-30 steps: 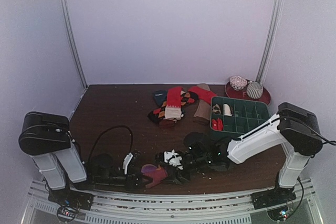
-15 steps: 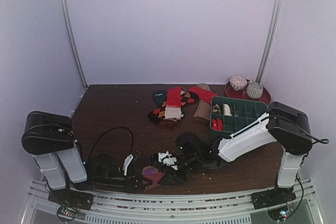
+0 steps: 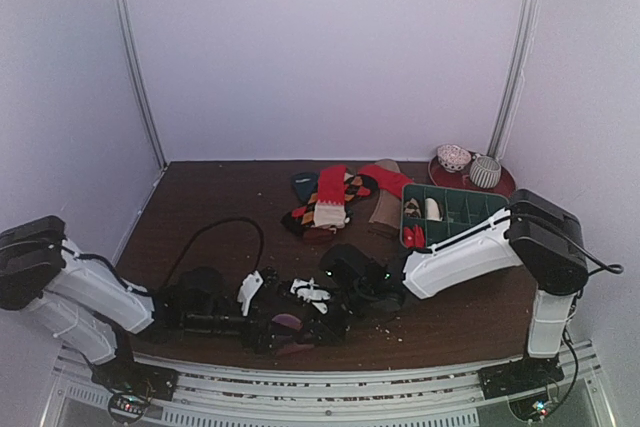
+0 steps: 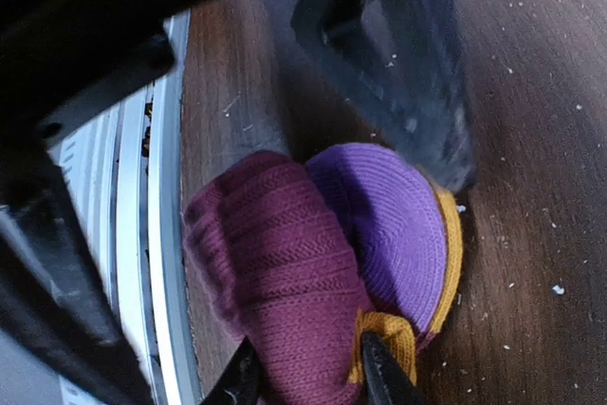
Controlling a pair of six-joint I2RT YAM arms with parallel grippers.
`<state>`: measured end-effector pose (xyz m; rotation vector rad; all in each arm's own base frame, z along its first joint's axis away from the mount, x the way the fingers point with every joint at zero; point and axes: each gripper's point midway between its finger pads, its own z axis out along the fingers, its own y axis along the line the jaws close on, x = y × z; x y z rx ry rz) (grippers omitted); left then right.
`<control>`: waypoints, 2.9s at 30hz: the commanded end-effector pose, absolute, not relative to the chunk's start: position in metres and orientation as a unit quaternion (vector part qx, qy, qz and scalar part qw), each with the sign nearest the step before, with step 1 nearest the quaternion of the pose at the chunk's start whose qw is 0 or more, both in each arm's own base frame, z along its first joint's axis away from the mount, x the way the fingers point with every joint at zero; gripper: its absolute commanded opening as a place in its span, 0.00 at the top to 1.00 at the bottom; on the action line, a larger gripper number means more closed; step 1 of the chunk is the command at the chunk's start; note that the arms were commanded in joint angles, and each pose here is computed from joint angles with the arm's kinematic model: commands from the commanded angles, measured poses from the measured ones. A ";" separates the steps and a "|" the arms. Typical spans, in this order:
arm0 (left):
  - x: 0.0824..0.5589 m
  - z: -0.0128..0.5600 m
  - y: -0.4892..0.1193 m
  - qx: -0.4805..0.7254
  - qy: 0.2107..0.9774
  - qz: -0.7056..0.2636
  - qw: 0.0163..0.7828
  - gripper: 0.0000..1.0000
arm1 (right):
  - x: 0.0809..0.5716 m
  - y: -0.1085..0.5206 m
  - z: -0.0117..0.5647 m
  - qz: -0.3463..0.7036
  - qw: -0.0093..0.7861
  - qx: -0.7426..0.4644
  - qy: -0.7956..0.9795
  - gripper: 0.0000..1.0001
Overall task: Roll the socks
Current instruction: Roll a pair of socks at the center of the board.
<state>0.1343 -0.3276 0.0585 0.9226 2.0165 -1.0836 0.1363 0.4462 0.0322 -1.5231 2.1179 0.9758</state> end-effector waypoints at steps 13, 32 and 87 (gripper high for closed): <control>0.127 0.082 -0.302 0.424 0.706 -0.363 0.437 0.12 | 0.141 0.340 -0.058 0.158 -0.100 -0.432 0.883 0.68; 0.138 0.062 -0.332 0.445 0.710 -0.353 0.416 0.57 | 0.141 0.334 -0.065 0.154 -0.126 -0.443 0.874 0.68; 0.108 -0.042 -0.287 0.350 0.859 -0.312 0.206 1.00 | 0.132 0.423 0.014 0.336 0.188 -0.653 0.652 0.48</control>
